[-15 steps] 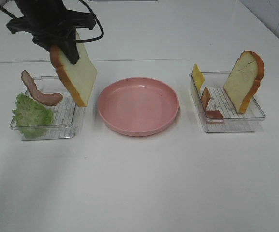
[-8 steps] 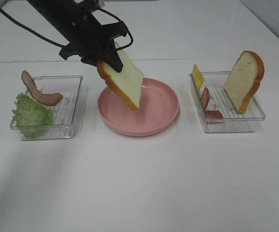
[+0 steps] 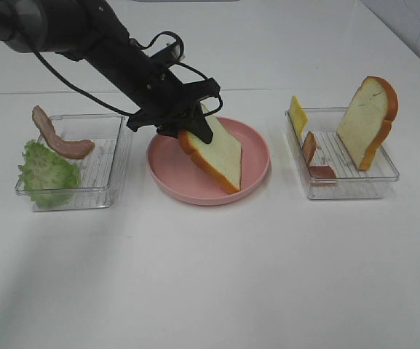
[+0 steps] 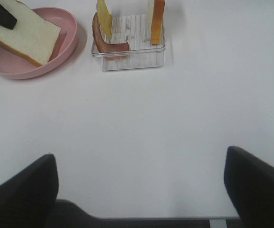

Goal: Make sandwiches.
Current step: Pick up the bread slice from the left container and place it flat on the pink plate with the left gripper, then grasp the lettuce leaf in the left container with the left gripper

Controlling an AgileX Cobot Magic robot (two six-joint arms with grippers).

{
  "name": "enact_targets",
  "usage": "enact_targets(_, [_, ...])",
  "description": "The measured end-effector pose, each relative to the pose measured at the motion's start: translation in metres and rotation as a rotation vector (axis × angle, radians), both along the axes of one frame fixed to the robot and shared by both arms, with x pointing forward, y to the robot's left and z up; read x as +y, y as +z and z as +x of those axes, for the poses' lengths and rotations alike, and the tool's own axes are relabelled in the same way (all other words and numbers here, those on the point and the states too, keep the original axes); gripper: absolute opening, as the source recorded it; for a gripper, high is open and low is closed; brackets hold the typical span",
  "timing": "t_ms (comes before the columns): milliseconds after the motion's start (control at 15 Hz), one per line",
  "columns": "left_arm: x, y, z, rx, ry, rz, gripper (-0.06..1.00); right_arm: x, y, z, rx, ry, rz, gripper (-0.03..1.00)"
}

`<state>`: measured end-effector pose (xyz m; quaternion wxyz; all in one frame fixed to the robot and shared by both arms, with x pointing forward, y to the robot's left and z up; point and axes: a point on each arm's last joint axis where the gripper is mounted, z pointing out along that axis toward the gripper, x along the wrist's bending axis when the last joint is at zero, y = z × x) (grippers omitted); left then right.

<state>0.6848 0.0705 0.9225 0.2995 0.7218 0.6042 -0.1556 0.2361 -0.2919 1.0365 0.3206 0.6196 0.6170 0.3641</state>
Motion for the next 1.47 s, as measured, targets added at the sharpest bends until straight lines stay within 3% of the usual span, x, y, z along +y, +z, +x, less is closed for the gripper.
enact_targets(533, [-0.002,-0.011,0.001,0.007,0.011,0.002,0.2,0.0,0.0,0.0,0.0,0.002,0.003,0.9])
enact_targets(933, [0.007,0.005,0.002,-0.089,-0.039,0.118,0.65,0.0,0.0,0.0,0.0,0.002,0.003,0.9])
enact_targets(1000, [0.012,0.023,0.001,-0.114,-0.034,0.168,0.81,0.0,0.0,0.0,0.0,0.002,0.003,0.9])
enact_targets(1067, [0.015,0.032,-0.001,-0.12,-0.032,0.21,0.88,0.0,0.0,0.0,0.0,0.002,0.003,0.9])
enact_targets(1200, [0.022,0.047,-0.004,-0.104,-0.032,0.288,0.97,0.0,0.0,0.0,0.0,0.002,0.003,0.9])
enact_targets(1333, [0.038,0.078,-0.016,-0.055,-0.035,0.444,0.99,0.0,0.0,0.0,0.0,0.002,0.003,0.9])
enact_targets(1467, [0.047,0.092,-0.021,-0.08,-0.034,0.511,0.99,0.0,0.0,0.0,0.0,0.002,0.003,0.9])
